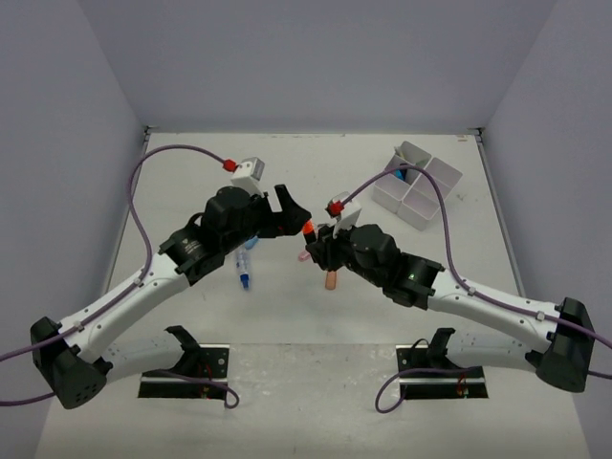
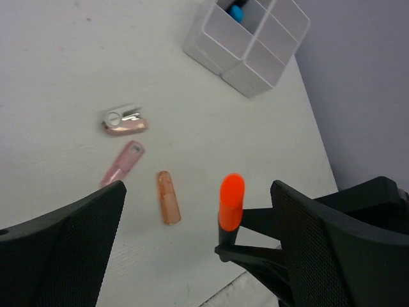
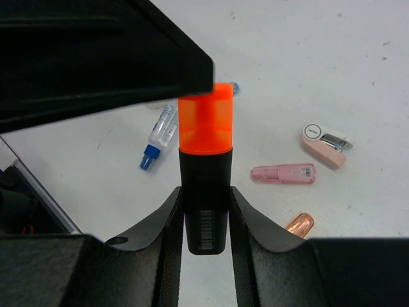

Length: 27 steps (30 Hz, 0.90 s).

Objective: Sort the stationery into containers
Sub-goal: Pick up the pen from the center of the board, then place the pen in the storage box.

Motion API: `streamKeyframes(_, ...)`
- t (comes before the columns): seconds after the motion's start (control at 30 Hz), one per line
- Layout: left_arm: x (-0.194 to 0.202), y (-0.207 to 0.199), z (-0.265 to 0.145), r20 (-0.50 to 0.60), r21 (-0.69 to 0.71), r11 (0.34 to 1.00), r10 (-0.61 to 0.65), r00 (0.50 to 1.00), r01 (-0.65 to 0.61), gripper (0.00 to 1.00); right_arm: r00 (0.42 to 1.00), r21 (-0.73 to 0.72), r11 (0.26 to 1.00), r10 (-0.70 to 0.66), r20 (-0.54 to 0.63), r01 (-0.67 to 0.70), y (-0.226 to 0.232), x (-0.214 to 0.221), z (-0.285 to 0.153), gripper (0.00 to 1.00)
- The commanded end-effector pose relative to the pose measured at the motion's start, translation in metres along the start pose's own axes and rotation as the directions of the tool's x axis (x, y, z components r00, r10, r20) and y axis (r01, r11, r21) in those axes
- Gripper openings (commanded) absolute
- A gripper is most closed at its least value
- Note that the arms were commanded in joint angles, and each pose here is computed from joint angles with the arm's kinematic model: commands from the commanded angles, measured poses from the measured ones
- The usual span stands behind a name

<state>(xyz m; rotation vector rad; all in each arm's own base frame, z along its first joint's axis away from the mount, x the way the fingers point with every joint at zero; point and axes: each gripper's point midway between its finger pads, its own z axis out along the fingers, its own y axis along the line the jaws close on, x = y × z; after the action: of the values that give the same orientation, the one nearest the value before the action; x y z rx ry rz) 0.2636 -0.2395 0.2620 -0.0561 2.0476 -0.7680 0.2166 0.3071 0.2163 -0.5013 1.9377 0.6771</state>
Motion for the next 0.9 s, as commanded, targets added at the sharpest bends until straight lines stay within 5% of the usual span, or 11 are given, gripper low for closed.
streamKeyframes(0.0, -0.005, -0.088, 0.006, -0.085, 0.383, 0.923, -0.006, 0.996, 0.038, 0.93, 0.992, -0.004, 0.997, -0.083, 0.095, 0.083, -0.006, -0.012, -0.009, 0.00)
streamKeyframes(0.1, 0.001, -0.094, 0.014, -0.113, 0.407, 0.912, -0.009, 0.994, 0.054, 0.82, 0.989, 0.013, 0.997, -0.080, 0.122, 0.079, -0.011, -0.020, -0.021, 0.00)
streamKeyframes(0.17, 0.010, -0.093, 0.022, -0.144, 0.412, 0.908, -0.013, 0.989, 0.072, 0.64, 0.987, 0.030, 0.997, -0.076, 0.143, 0.072, -0.014, -0.026, -0.027, 0.00)
streamKeyframes(0.37, 0.030, -0.097, 0.034, -0.213, 0.454, 0.885, -0.005, 0.977, 0.103, 0.47, 0.982, 0.060, 0.996, -0.079, 0.174, 0.069, -0.019, -0.039, -0.035, 0.00)
streamKeyframes(0.43, 0.031, -0.100, 0.036, -0.216, 0.468, 0.878, -0.002, 0.976, 0.105, 0.16, 0.981, 0.077, 0.994, -0.090, 0.170, 0.078, -0.022, -0.039, -0.035, 0.00)
streamKeyframes(0.5, 0.026, -0.101, 0.040, -0.191, 0.463, 0.882, 0.007, 0.982, 0.084, 0.00, 0.982, 0.090, 0.993, -0.091, 0.167, 0.077, -0.025, -0.038, -0.036, 0.04)
streamKeyframes(0.53, 0.018, -0.102, 0.042, -0.159, 0.459, 0.886, 0.011, 0.987, 0.064, 0.00, 0.982, 0.102, 0.992, -0.092, 0.164, 0.075, -0.027, -0.037, -0.036, 0.11)
streamKeyframes(0.57, 0.013, -0.100, 0.049, -0.120, 0.449, 0.893, 0.040, 0.992, 0.018, 0.00, 0.983, 0.134, 0.989, -0.087, 0.163, 0.066, -0.035, -0.034, -0.037, 0.63)
streamKeyframes(0.6, 0.001, -0.096, 0.056, -0.061, 0.414, 0.910, 0.041, 0.997, -0.012, 0.00, 0.986, 0.166, 0.985, -0.070, 0.149, 0.044, -0.043, -0.029, -0.039, 0.89)
streamKeyframes(0.63, -0.007, -0.090, 0.070, -0.012, 0.366, 0.929, 0.056, 0.998, -0.047, 0.00, 0.989, 0.215, 0.977, -0.043, 0.143, 0.011, -0.056, -0.026, -0.042, 0.99)
streamKeyframes(0.87, -0.067, -0.092, 0.190, 0.248, 0.169, 0.972, 0.117, 0.962, -0.162, 0.00, 0.919, 0.520, 0.761, 0.277, 0.279, -0.387, -0.145, -0.007, -0.121, 0.99)
